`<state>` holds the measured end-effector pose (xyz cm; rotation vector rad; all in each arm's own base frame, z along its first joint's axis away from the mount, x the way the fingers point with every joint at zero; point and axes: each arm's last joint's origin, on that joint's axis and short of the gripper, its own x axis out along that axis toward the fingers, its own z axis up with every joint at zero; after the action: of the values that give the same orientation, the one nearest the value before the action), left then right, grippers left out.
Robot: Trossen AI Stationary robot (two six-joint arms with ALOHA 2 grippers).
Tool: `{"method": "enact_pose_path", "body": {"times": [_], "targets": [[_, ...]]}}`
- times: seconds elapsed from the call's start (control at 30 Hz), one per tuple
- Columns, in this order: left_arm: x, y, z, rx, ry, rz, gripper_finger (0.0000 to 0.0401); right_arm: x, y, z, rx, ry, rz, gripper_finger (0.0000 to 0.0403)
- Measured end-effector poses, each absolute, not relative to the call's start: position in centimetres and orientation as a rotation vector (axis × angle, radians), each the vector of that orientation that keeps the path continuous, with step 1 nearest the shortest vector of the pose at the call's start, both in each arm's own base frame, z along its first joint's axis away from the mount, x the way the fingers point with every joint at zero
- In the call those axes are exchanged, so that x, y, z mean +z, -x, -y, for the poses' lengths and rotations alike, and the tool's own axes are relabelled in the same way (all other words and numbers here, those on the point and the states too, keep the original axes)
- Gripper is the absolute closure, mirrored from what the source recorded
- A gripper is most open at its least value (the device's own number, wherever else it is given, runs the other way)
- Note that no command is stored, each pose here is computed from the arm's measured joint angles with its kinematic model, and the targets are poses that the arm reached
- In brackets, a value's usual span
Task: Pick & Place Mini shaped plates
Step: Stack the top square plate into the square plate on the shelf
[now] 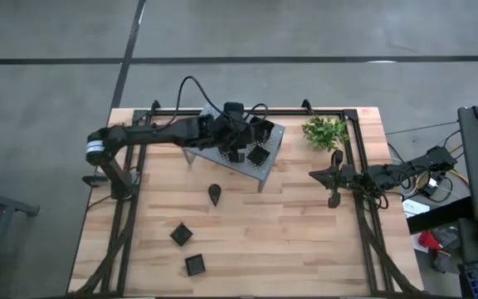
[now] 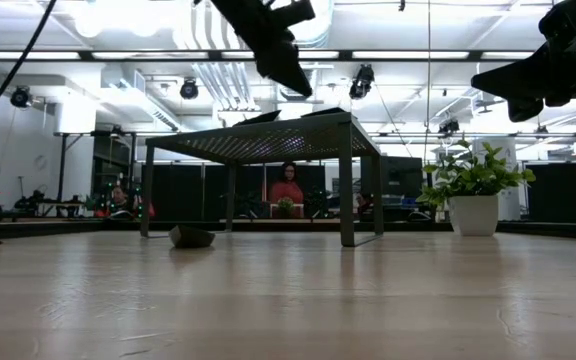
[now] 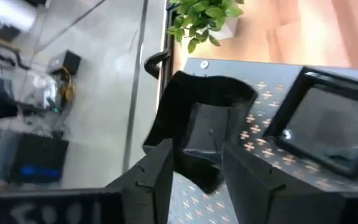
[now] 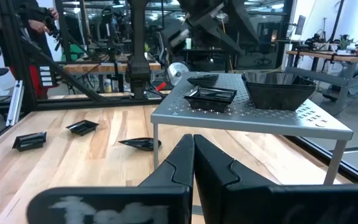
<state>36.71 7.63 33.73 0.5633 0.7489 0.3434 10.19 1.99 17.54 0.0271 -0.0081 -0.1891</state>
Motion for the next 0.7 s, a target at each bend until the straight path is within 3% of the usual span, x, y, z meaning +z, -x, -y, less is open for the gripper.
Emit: {"method": "enact_pose_path", "body": {"times": [0.7], "targets": [[33.5, -32.5, 3.9, 0.161, -0.308, -0.966, 0.027, 17.5, -10.2, -2.0, -0.189, -0.028, 0.009, 0.0394]]}}
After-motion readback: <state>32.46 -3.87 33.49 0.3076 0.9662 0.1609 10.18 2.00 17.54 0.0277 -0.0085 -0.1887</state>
